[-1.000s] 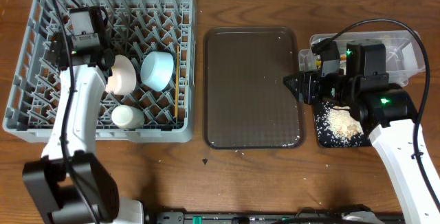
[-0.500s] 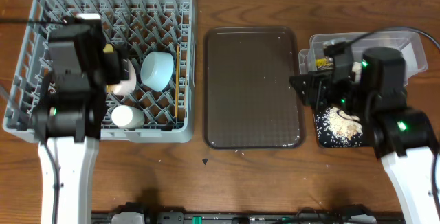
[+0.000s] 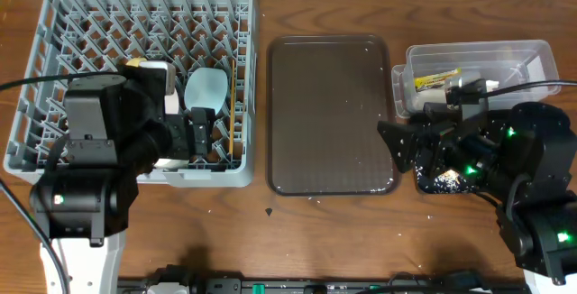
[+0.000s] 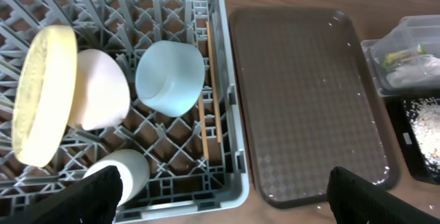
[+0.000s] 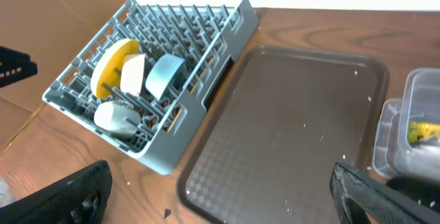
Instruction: Sort waste into correct bins and load items into the dishwasher
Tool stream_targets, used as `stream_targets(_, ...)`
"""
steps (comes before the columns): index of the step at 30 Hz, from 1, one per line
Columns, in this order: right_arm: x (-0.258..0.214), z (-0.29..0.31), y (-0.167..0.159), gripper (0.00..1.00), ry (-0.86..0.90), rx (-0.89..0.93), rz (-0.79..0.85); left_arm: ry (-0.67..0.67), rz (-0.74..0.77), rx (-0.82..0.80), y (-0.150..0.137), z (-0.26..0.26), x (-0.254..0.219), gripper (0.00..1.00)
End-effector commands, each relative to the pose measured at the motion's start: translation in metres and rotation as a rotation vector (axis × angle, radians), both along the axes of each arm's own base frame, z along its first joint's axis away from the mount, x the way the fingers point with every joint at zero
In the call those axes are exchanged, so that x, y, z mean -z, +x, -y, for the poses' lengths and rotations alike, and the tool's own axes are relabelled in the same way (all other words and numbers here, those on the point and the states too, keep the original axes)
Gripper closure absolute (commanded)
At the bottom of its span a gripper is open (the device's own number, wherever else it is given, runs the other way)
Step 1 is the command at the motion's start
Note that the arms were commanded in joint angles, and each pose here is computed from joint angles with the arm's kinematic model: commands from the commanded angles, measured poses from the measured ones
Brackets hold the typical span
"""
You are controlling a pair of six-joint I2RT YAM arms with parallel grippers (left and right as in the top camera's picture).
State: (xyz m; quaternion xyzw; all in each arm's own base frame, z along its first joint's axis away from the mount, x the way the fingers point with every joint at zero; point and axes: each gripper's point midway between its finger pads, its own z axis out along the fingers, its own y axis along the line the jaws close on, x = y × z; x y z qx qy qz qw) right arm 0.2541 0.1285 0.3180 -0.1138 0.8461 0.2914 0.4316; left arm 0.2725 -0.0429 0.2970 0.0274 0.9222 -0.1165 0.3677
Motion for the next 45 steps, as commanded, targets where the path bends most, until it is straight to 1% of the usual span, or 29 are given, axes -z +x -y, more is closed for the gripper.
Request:
stream_targets(1,-0.002,-0.002,-0.004,0.01,0.001,-0.012,-0.009,-0.027,-0.003,0.005,0.002,0.004,-0.003,0.05)
stream_targets(8,0.017,0.000,-0.015,0.01,-0.018,-0.012,-0.110,-0.027,-0.009,0.005,0.002,0.004,-0.002,0.05)
stream_targets(9,0.020,0.003,-0.016,0.01,-0.042,-0.009,-0.109,-0.027,-0.008,0.005,0.002,0.004,-0.002,0.05)
stream_targets(12,0.016,0.022,-0.008,0.01,-0.156,0.053,-0.003,-0.027,-0.009,0.005,0.002,0.004,-0.002,0.05)
stream_targets(15,0.000,0.038,-0.001,0.01,-0.246,0.104,0.185,-0.027,-0.009,0.006,0.002,0.004,-0.002,0.05)
stream_targets(18,-0.005,0.052,-0.004,0.01,-0.305,0.135,0.343,-0.027,-0.009,0.005,0.002,0.004,-0.002,0.04)
stream_targets(24,0.035,0.074,-0.027,0.01,-0.319,0.228,0.375,-0.027,-0.009,0.005,0.002,0.004,-0.002,0.04)
stream_targets(26,0.046,0.081,-0.031,0.01,-0.321,0.266,0.415,-0.027,-0.009,0.005,0.002,0.004,-0.002,0.04)
stream_targets(27,0.055,0.085,-0.033,0.01,-0.329,0.285,0.477,-0.027,-0.008,0.005,0.002,0.004,-0.002,0.04)
stream_targets(29,0.064,0.086,-0.034,0.01,-0.344,0.290,0.530,-0.027,-0.009,0.005,0.002,0.004,-0.002,0.04)
stream_targets(31,0.078,0.086,-0.034,0.01,-0.351,0.292,0.579,-0.027,-0.009,0.005,0.002,0.004,-0.002,0.04)
stream_targets(37,0.119,0.086,-0.023,0.01,-0.337,0.308,0.658,-0.027,-0.009,0.005,0.002,0.004,-0.002,0.04)
stream_targets(42,0.139,0.084,-0.013,0.01,-0.326,0.310,0.708,-0.027,-0.009,0.006,0.002,0.004,-0.002,0.04)
stream_targets(45,0.145,0.084,-0.013,0.01,-0.330,0.307,0.688,-0.027,-0.008,0.005,0.002,0.004,-0.002,0.04)
